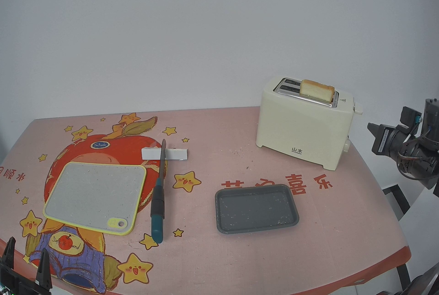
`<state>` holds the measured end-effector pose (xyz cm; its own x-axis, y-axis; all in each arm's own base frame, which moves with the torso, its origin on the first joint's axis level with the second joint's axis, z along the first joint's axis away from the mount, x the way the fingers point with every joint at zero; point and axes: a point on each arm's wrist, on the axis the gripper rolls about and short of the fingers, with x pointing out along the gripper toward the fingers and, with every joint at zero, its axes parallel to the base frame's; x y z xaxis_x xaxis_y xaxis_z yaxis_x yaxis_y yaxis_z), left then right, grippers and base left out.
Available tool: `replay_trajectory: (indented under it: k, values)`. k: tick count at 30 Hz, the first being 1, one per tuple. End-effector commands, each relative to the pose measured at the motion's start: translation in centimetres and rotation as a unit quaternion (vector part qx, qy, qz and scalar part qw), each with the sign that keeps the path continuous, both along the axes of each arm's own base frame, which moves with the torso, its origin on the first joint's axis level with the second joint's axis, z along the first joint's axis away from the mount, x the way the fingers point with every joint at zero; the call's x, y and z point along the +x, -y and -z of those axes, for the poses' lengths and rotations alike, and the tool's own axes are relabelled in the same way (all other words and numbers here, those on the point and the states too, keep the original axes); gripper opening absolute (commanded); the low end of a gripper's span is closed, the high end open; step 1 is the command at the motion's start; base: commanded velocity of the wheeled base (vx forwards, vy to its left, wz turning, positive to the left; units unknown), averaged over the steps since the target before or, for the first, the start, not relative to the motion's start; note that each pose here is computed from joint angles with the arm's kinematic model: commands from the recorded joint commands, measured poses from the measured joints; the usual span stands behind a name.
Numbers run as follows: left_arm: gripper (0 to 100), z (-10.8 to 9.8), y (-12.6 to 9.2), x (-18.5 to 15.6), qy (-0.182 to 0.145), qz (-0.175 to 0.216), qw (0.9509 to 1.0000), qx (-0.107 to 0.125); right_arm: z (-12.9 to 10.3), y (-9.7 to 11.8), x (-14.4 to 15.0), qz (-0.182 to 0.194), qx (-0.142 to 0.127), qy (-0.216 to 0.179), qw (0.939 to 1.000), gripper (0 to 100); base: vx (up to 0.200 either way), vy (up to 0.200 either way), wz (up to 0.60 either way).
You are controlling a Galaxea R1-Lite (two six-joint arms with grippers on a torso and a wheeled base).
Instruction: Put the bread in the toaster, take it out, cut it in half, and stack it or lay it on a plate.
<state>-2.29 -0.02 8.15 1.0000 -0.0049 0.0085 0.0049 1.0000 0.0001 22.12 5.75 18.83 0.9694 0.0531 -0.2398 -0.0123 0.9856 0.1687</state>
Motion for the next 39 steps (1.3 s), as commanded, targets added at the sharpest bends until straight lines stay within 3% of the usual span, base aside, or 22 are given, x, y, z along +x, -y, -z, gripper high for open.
replay_trajectory:
  k: [1, 10, 17, 25, 28, 32, 36, 39]
  values:
    - [100, 0.5, 0.0, 0.1, -0.006, 0.0, 1.0, 0.0, -1.6, 0.1, -1.0, -0.005, 0.011, 0.033, 0.9994, 100, 0.0, 0.0, 0.0]
    - [100, 0.5, 0.0, 0.1, -0.005, 0.0, 1.0, 0.0, -1.6, -0.4, -1.5, -0.008, 0.007, 0.032, 0.9994, 100, 0.0, 0.0, 0.0]
    - [100, 0.5, 0.0, 0.1, -0.006, 0.0, 1.0, 0.0, -1.6, -1.4, -2.5, -0.038, 0.014, 0.035, 0.9986, 100, 0.0, 0.0, 0.0]
    - [100, 0.5, 0.0, 0.1, -0.006, 0.0, 1.0, 0.0, -1.9, -0.9, -3.7, -0.039, 0.014, 0.048, 0.998, 100, 0.0, 0.0, 0.0]
    - [100, 0.5, 0.0, 0.1, -0.005, 0.0, 1.0, 0.0, -2.2, -0.8, -3.8, -0.046, 0.003, 0.054, 0.9975, 100, 0.0, 0.0, 0.0]
    - [100, 0.5, 0.0, 0.1, -0.005, 0.0, 1.0, 0.0, -2.5, -0.9, -3.8, -0.107, -0.022, 0.062, 0.992, 100, 0.0, 0.0, 0.0]
    - [100, 0.5, 0.0, 0.1, -0.005, 0.0, 1.0, 0.0, -3.1, -0.1, -2.8, -0.151, -0.018, 0.072, 0.9857, 100, 0.0, 0.0, 0.0]
    - [100, 0.5, 0.0, 0.1, -0.005, 0.0, 1.0, 0.0, -3.5, 0.7, -1.9, -0.202, -0.012, 0.078, 0.9762, 100, 0.0, 0.0, 0.0]
